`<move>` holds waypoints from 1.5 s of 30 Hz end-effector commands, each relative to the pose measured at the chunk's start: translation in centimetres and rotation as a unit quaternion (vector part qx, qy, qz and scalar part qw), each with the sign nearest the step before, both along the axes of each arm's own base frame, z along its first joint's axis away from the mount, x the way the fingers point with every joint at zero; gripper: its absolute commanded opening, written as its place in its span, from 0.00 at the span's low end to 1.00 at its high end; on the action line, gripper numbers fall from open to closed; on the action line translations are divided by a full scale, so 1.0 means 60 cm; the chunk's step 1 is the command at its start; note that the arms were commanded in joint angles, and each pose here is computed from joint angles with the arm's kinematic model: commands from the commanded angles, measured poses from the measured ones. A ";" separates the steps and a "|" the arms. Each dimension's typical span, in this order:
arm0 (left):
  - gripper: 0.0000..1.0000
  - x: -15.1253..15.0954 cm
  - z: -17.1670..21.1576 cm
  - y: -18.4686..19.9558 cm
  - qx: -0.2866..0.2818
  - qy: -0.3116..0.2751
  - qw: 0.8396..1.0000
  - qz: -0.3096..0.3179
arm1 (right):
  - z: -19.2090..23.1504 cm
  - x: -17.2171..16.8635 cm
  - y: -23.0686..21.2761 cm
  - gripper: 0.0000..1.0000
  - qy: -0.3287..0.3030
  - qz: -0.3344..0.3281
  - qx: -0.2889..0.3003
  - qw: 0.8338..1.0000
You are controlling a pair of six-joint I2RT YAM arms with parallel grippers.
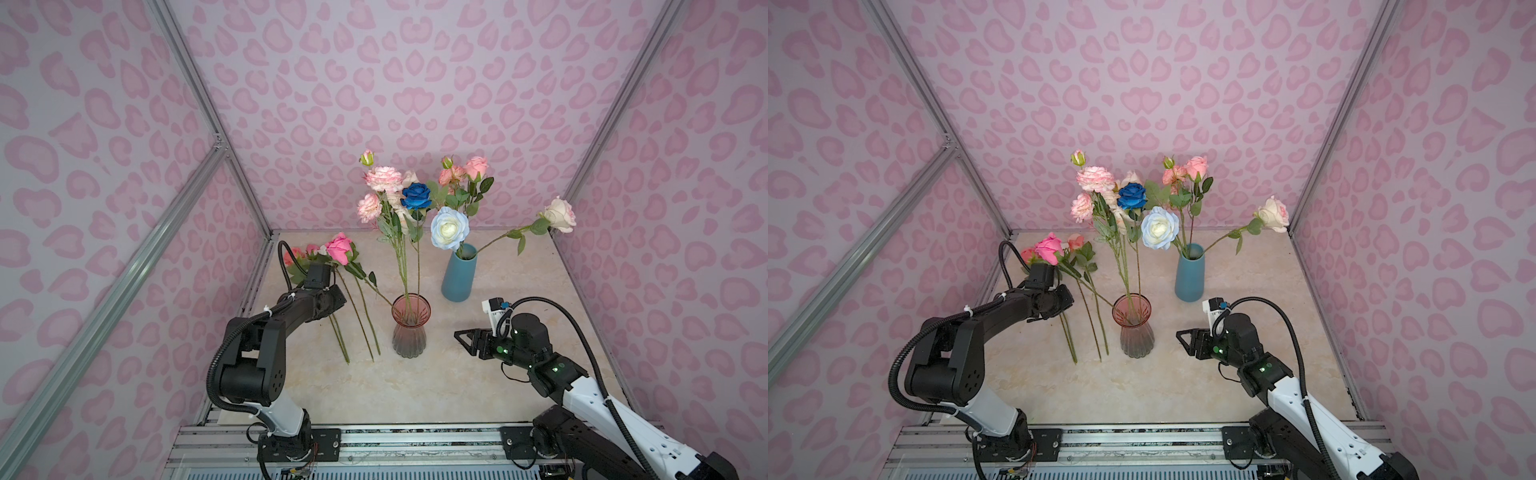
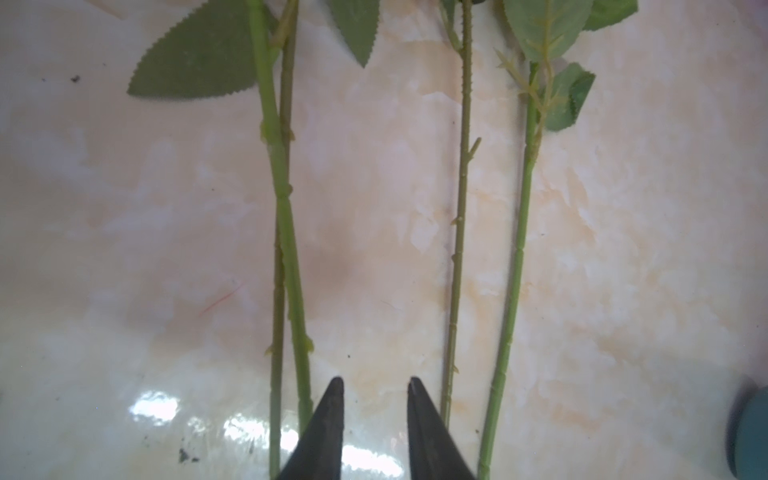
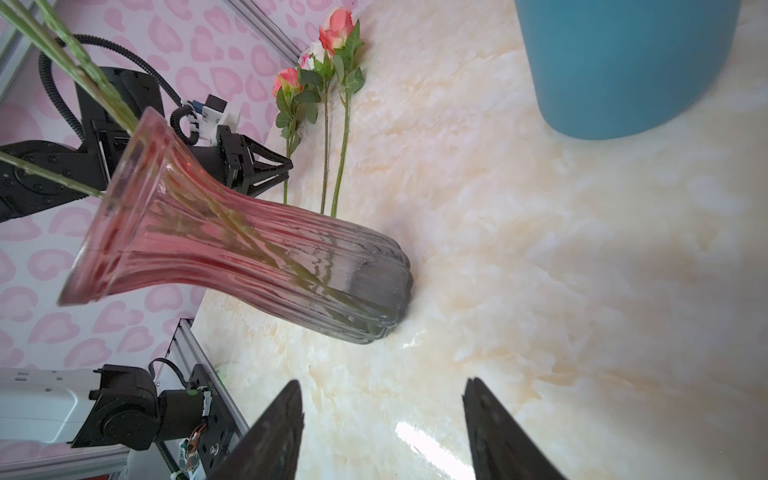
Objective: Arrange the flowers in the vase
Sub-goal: 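Draw the left gripper back to the loose stems while the right shifts nearer, then grasp the pink rose stem with the left gripper and lift it upright over the vase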
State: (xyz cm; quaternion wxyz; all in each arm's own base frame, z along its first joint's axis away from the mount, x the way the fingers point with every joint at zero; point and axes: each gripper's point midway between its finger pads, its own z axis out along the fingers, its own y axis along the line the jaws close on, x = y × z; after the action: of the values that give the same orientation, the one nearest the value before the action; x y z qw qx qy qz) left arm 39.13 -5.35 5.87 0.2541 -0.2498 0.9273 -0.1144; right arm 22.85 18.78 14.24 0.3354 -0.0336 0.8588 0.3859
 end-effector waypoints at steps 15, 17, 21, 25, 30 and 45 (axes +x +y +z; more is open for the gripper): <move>0.30 -0.018 -0.013 0.024 0.044 0.020 0.999 0.011 | -0.008 0.007 -0.003 0.62 -0.005 -0.007 -0.009 1.000; 0.30 -0.019 -0.020 0.027 0.049 0.026 0.998 0.012 | -0.009 0.008 -0.005 0.62 -0.005 -0.010 -0.011 1.000; 0.30 -0.017 -0.032 0.025 0.049 0.032 0.998 0.009 | -0.011 0.009 -0.005 0.62 -0.005 -0.011 -0.013 1.000; 0.21 -0.010 -0.051 0.022 0.049 0.040 0.998 0.004 | -0.013 0.012 -0.004 0.62 -0.004 -0.011 -0.013 1.000; 0.07 0.000 -0.053 0.011 0.039 0.037 0.999 -0.005 | -0.012 0.012 -0.005 0.62 -0.003 -0.011 -0.016 1.000; 0.03 -0.041 0.237 0.002 0.058 -0.147 0.987 -0.027 | 0.018 0.013 -0.002 0.60 -0.013 -0.014 0.000 1.000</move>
State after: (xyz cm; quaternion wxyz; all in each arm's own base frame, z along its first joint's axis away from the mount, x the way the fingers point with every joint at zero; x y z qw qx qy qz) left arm 38.01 -6.21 18.44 0.3827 -0.1925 0.8951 -0.1234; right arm 23.50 18.59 14.66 0.3454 -0.0265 0.8591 0.3768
